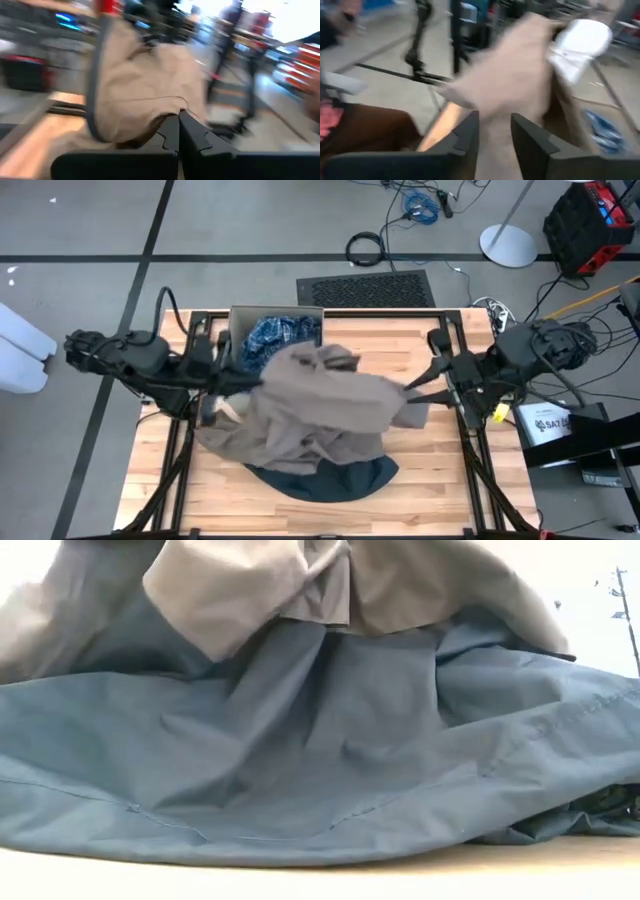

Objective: Sort clothes
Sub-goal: Put the brown jacket into the white laundry bin

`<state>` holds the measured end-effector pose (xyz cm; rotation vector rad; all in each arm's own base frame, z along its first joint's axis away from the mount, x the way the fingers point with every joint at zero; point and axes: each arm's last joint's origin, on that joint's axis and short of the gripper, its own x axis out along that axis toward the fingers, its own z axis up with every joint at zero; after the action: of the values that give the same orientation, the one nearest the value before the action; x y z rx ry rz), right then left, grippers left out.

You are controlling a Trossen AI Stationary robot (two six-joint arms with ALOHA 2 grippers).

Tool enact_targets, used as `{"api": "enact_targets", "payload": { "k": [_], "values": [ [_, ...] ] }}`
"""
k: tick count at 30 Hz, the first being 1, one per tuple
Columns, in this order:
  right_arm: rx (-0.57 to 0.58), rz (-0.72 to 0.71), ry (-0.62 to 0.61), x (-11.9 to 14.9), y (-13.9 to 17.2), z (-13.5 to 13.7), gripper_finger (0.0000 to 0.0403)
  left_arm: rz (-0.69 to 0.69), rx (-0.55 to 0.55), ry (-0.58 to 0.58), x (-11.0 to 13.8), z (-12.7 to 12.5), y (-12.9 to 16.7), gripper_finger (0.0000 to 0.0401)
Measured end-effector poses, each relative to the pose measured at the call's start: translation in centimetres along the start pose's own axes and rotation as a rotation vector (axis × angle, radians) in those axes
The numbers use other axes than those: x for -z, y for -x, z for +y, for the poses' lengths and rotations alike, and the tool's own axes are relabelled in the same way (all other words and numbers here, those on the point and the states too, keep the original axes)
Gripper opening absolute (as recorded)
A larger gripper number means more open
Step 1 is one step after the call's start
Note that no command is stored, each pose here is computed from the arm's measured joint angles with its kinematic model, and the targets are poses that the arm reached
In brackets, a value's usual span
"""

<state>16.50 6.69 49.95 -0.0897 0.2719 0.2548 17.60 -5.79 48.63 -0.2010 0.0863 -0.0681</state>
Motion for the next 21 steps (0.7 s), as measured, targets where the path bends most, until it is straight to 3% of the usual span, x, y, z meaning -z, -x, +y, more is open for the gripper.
{"api": "enact_targets", "payload": {
  "k": [7, 12, 16, 21],
  "values": [
    [0.314, 0.149, -0.048, 2.5, -1.8, -1.4, 0.0169, 0.209, 0.265, -0.030, 1.4, -0.5, 3.3, 0.0000],
    [0.353, 0.234, -0.106, 5.8, -4.1, -2.7, 0.0214, 0.450, 0.396, 0.040, 3.4, -1.1, 3.8, 0.0000],
    [0.356, 0.304, 0.051, 10.4, -8.4, -3.1, 0.0239, 0.553, 0.431, 0.054, 5.0, -2.0, 2.9, 0.0000],
    [0.366, 0.261, 0.235, 14.7, -11.9, -3.6, 0.0246, 0.616, 0.402, 0.063, 6.1, -2.6, 1.7, 0.0000]
  ]
}}
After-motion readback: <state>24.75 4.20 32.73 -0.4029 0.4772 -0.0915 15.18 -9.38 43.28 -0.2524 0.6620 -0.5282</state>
